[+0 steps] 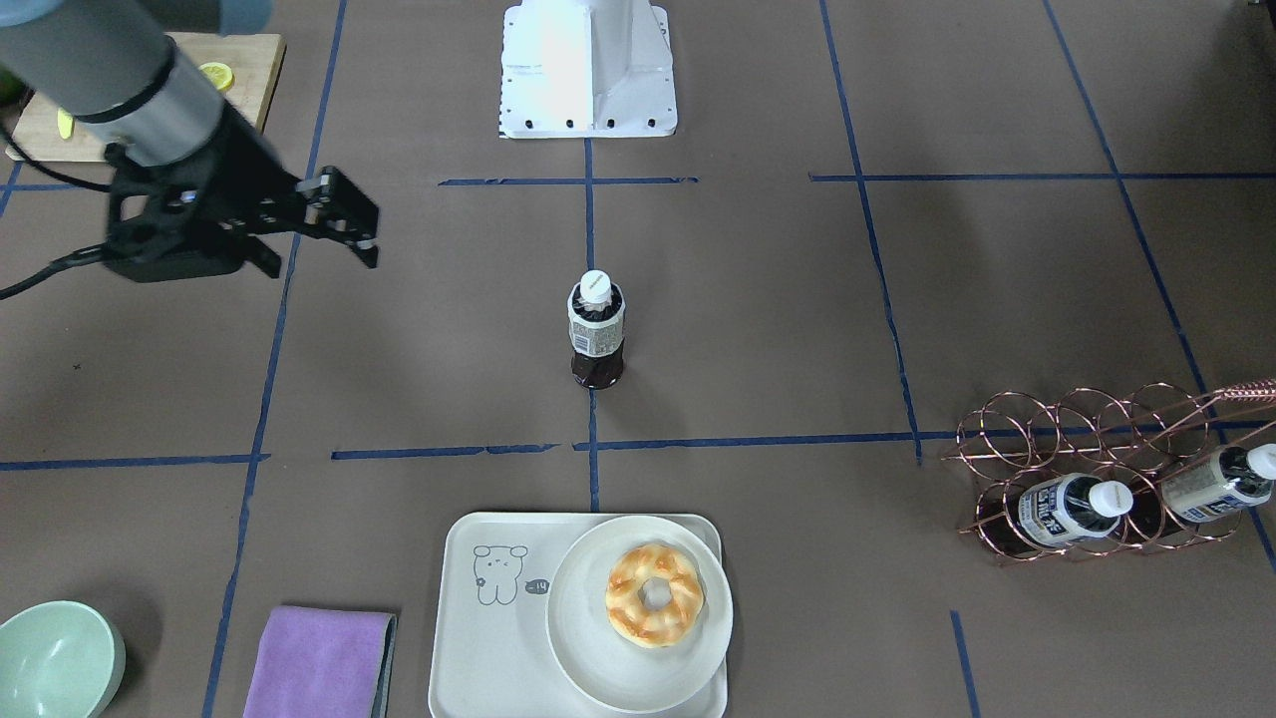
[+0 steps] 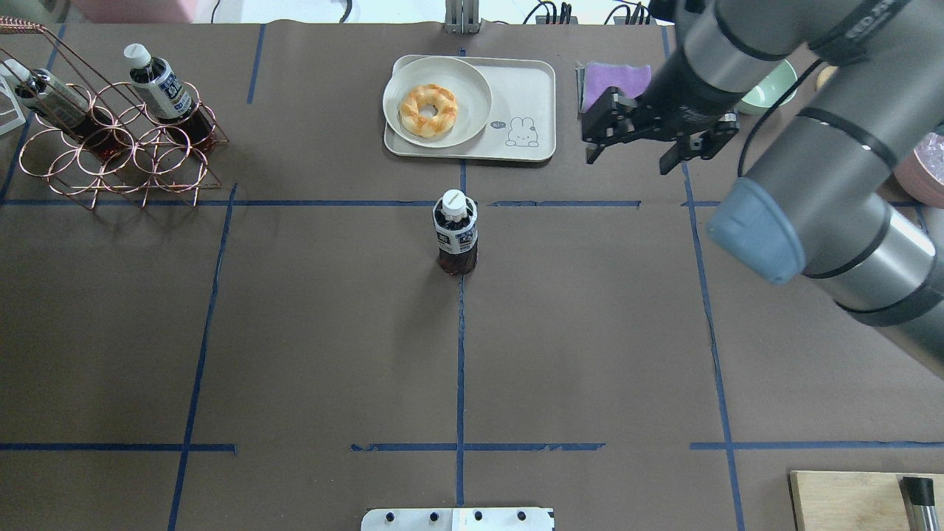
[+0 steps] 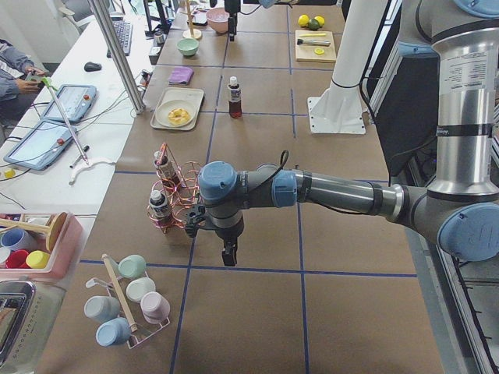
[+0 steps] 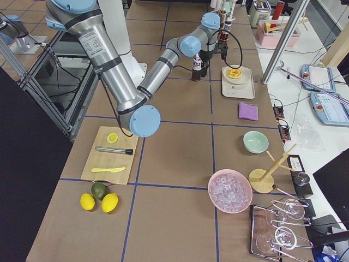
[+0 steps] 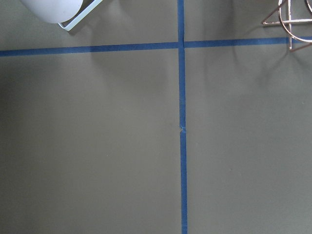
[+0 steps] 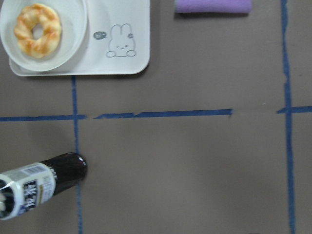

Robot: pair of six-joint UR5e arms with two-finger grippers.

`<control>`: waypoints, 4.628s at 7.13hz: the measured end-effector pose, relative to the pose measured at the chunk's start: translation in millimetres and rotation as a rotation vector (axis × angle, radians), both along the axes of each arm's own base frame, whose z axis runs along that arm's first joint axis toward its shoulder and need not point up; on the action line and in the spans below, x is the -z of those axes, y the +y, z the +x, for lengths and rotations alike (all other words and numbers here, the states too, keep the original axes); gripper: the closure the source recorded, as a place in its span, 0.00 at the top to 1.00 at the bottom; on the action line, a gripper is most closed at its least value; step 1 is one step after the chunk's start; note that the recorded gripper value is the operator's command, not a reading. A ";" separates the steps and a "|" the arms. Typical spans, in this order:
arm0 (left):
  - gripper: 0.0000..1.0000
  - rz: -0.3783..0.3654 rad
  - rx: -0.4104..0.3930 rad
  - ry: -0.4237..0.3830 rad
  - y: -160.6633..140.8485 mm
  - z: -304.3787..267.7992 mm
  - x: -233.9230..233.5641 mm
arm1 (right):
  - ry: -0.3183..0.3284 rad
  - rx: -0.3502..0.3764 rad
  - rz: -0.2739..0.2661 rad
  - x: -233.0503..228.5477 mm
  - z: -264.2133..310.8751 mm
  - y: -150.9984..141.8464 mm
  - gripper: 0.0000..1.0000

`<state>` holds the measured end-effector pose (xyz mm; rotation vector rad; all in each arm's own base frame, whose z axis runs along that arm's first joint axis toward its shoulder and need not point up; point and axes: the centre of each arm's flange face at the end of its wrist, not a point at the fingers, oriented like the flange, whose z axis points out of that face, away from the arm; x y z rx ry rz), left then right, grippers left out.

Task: Place tea on tray
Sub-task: 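Reach the right gripper to the standing tea bottle and grasp it, then carry the bottle with the right gripper onto the cream tray beside the plate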

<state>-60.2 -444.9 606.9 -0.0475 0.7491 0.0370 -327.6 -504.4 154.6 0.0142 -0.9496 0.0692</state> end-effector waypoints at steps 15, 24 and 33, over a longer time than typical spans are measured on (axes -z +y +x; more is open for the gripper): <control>1.00 -0.007 0.001 0.002 -1.2 0.9 -2.6 | 0.176 -0.008 -0.028 84.7 -197.6 0.0 0.00; 1.00 0.002 0.002 0.002 -2.0 0.8 1.9 | 0.218 -0.059 -0.010 63.4 -100.3 -217.2 0.00; 1.00 0.012 0.002 0.003 -5.0 1.0 6.9 | 0.222 -0.039 -0.002 16.5 -113.9 -242.9 1.00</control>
